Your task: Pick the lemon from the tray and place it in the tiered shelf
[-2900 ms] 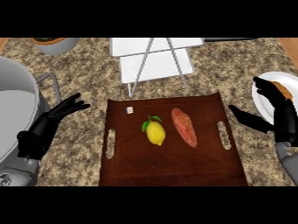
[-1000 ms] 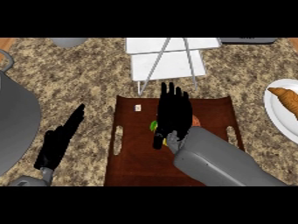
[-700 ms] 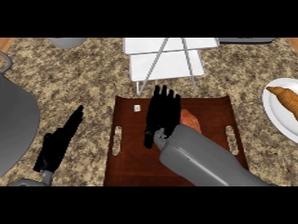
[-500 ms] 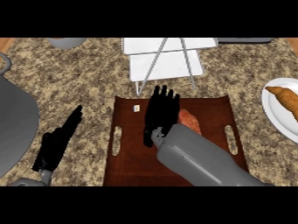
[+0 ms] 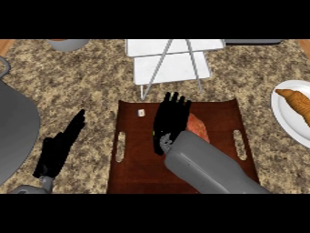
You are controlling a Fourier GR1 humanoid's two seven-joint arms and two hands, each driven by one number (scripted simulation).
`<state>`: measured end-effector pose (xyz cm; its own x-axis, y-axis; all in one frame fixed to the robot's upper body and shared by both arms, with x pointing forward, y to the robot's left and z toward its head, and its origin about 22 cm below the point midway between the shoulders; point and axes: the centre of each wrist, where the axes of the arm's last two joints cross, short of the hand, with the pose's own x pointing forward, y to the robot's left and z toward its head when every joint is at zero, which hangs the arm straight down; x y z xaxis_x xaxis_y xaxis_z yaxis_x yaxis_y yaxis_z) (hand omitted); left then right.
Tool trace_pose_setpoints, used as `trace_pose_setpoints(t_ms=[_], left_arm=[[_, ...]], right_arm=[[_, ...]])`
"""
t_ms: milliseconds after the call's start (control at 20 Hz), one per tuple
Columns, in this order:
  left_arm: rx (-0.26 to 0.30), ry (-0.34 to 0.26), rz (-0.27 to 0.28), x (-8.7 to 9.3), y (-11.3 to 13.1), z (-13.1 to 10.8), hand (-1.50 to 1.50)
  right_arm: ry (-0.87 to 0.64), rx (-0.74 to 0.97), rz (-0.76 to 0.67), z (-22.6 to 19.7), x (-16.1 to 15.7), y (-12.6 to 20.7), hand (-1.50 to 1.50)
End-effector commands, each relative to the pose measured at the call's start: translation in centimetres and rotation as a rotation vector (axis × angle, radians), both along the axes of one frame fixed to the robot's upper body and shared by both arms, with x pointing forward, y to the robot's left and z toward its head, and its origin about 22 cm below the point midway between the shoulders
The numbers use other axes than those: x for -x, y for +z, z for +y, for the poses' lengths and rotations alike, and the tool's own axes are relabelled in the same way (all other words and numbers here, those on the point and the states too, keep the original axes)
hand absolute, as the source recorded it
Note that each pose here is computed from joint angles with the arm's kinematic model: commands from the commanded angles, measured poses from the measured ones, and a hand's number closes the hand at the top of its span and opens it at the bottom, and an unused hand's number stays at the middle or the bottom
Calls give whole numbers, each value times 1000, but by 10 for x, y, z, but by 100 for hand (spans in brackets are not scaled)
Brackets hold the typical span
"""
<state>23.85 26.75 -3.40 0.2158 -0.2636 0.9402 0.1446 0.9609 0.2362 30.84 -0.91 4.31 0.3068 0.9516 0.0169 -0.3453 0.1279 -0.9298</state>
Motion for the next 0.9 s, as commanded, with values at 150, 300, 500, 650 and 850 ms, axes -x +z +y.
trace_pose_setpoints(t_ms=[150, 300, 500, 650, 850], left_arm=[[6, -6, 8, -8, 8, 4, 0], [-8, 5, 4, -8, 4, 8, 0], [6, -10, 19, -7, 3, 2, 0], [-7, -10, 23, -19, 4, 13, 0], [-23, -8, 6, -1, -1, -9, 0]], right_arm=[[-214, 129, 59, 4, 1, -5, -150], [-216, 114, 46, 4, 10, -15, -150], [-204, 136, 77, 5, -3, 3, -150], [-219, 132, 84, -2, 7, -26, -150], [-221, 132, 91, -12, 1, -41, -150]])
